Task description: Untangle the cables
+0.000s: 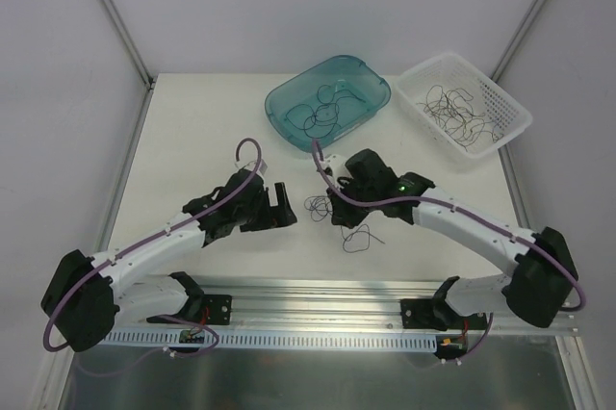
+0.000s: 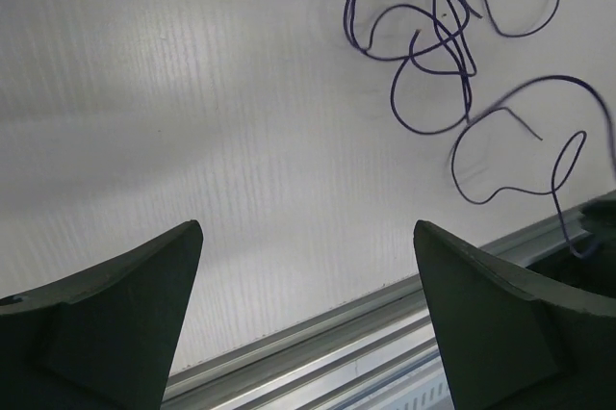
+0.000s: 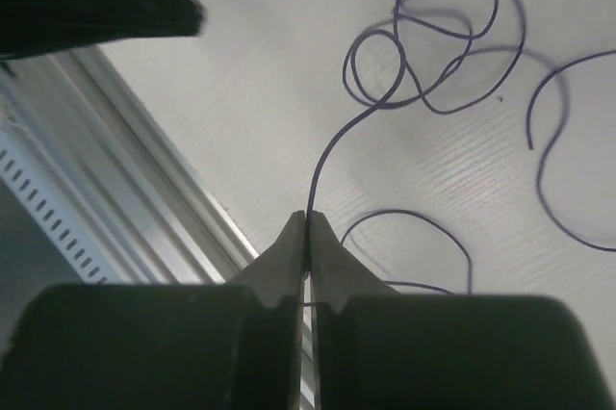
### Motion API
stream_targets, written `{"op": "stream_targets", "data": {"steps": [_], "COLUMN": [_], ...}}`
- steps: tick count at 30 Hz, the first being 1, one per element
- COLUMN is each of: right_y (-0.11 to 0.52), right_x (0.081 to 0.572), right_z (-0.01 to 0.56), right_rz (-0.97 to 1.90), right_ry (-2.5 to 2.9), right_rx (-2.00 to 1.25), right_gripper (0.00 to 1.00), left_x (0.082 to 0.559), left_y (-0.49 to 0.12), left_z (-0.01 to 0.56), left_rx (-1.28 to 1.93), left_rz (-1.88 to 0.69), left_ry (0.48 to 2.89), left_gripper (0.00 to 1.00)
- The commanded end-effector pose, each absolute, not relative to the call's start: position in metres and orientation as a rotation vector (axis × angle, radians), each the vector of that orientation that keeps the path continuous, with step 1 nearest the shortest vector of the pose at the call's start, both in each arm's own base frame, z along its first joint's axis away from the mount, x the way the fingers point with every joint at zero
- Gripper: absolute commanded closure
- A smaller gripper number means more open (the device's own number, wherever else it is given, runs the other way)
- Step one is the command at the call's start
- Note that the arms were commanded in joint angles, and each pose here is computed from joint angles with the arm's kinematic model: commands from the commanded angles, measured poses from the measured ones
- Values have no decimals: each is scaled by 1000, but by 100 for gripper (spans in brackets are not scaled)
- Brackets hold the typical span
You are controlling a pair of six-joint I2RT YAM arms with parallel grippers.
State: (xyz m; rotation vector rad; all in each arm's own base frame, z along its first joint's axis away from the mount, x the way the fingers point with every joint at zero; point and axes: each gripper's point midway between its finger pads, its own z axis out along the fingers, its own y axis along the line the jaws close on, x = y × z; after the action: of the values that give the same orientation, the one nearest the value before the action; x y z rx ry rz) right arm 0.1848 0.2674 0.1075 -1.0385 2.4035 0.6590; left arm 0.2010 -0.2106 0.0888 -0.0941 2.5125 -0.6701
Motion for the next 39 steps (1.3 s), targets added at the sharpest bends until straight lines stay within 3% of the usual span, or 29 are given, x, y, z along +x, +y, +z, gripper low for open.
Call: {"op": "stream_targets", "data": {"steps": [1, 9, 27, 39], "right_y": [264, 253, 276, 287], "right_x": [174, 174, 162, 153], "right_z": [171, 274, 351, 364], "right_rz": [703, 731, 994, 1137], "right_ry": [2275, 2029, 1830, 1811], "right_rx": [-1073, -997, -864, -792], "right_gripper": [99, 99, 99, 99], "left_x": [211, 215, 199, 238], "left_y": [-222, -232, -279, -315], "left_z": [110, 132, 180, 174], "left_rx": [-82, 23, 397, 247], "left_rz": [-729, -789, -1076, -915], "left_ry": [2481, 2415, 1998, 1839], "left_gripper": [7, 8, 14, 28]}}
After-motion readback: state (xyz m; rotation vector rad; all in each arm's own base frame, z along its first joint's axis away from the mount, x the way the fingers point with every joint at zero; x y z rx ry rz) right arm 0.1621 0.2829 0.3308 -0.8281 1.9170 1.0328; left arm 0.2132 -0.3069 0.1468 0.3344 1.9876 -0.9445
